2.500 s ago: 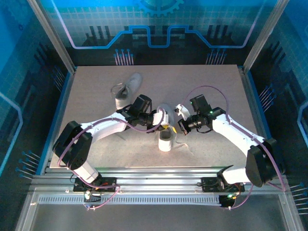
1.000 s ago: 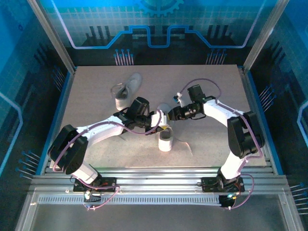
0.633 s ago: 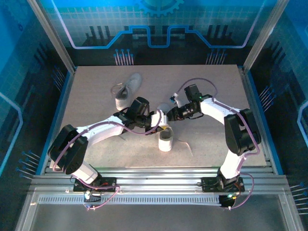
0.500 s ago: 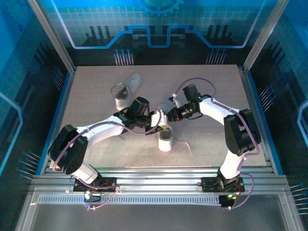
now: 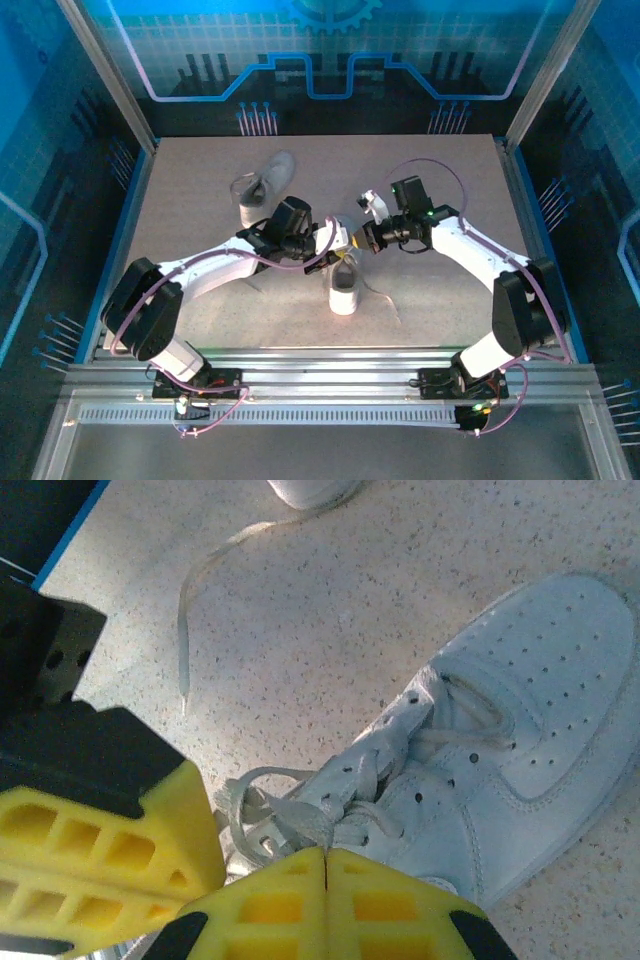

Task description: Tie the shoes

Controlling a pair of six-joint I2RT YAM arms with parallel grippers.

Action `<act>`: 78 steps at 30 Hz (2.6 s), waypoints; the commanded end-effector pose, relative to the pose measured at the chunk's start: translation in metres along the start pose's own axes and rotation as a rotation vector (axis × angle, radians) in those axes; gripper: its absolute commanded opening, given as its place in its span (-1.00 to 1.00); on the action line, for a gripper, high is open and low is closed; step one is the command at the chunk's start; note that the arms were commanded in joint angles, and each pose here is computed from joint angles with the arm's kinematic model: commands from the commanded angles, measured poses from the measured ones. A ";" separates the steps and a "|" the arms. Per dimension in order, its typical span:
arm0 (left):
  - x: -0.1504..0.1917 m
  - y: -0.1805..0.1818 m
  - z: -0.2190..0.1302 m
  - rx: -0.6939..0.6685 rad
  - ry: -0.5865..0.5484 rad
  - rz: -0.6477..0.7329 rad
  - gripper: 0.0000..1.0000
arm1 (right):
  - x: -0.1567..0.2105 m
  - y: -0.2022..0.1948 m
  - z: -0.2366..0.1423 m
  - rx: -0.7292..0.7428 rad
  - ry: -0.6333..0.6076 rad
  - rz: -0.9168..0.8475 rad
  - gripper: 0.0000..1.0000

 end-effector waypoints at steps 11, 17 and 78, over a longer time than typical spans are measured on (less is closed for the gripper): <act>-0.004 0.024 0.008 -0.064 0.053 -0.107 -0.96 | 0.004 0.011 -0.003 -0.043 -0.046 -0.111 -1.00; -0.003 0.025 0.009 -0.071 0.056 -0.108 -0.62 | 0.005 0.014 -0.005 -0.059 -0.054 -0.136 -1.00; -0.001 0.036 0.015 0.125 -0.045 -0.122 -1.00 | 0.024 0.019 -0.006 -0.177 -0.017 -0.217 -1.00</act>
Point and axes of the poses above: each hand's point on the last joint's axis, 136 mm out from that joint toward the fingers, its own z axis out along the fingers, its own y axis along the line the jaws close on, x = y × z, the point moved 10 cm from there along -z, back along the fingers, and after that the axes turned 4 degrees about z, right-handed, at the moved point
